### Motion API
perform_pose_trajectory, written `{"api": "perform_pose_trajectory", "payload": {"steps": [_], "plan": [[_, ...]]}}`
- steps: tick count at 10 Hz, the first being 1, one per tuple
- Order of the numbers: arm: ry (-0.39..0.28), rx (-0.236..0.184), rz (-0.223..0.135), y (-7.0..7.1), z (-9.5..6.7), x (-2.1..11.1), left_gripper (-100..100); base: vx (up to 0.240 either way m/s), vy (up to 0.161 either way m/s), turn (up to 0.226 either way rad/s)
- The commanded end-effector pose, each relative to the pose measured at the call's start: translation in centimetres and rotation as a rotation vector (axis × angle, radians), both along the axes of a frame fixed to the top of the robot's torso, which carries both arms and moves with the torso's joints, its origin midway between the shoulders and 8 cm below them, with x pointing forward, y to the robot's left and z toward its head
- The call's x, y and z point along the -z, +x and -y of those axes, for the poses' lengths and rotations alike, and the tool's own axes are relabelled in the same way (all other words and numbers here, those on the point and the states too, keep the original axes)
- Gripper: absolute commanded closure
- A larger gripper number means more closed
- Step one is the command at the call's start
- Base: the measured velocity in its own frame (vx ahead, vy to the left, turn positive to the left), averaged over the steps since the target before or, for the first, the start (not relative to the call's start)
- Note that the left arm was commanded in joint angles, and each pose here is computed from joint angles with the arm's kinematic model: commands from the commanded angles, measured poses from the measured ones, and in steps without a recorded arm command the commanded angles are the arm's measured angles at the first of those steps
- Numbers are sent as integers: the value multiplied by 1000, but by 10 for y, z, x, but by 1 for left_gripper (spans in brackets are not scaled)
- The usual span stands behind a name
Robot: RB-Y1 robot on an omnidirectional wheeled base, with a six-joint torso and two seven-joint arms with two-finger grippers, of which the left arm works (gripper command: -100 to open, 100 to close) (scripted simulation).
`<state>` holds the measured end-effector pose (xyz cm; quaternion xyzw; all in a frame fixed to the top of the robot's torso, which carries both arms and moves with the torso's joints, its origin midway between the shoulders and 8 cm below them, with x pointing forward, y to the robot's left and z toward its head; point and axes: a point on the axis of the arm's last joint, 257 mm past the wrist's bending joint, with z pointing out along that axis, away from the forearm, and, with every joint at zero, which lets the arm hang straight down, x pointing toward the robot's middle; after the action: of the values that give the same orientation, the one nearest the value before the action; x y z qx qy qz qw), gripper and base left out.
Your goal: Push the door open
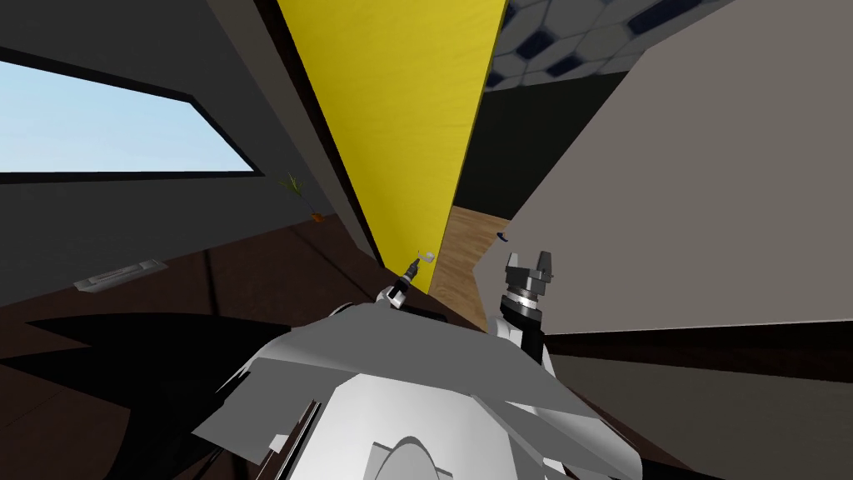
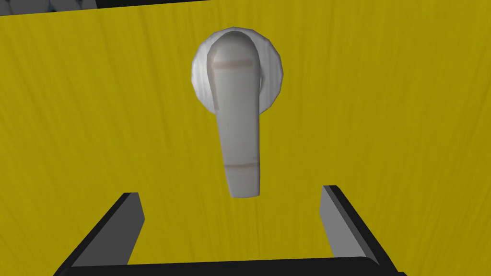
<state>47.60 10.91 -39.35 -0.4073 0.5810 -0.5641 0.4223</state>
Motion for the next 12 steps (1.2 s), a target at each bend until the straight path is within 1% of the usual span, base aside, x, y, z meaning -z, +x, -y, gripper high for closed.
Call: {"api": "perform_pose_trajectory", "payload": {"steps": [1, 2, 4, 5, 6, 11, 12], "plan": [[-4, -4, 0, 0, 1, 0, -100, 204, -58, -26], [-10, -5, -1, 0, 3, 0, -100, 186, -58, -25], [-34, -6, -3, -1, 15, -2, -100, 187, -44, -28], [-27, -6, -3, -1, 11, -2, -100, 80, -18, -2], [-27, -6, -3, -1, 11, -2, 100, -11, 2, 6], [-27, -6, -3, -1, 11, -2, 100, -7, 4, -5], [-22, -21, 3, 4, 3, -4, 100, 85, -43, 14]]}}
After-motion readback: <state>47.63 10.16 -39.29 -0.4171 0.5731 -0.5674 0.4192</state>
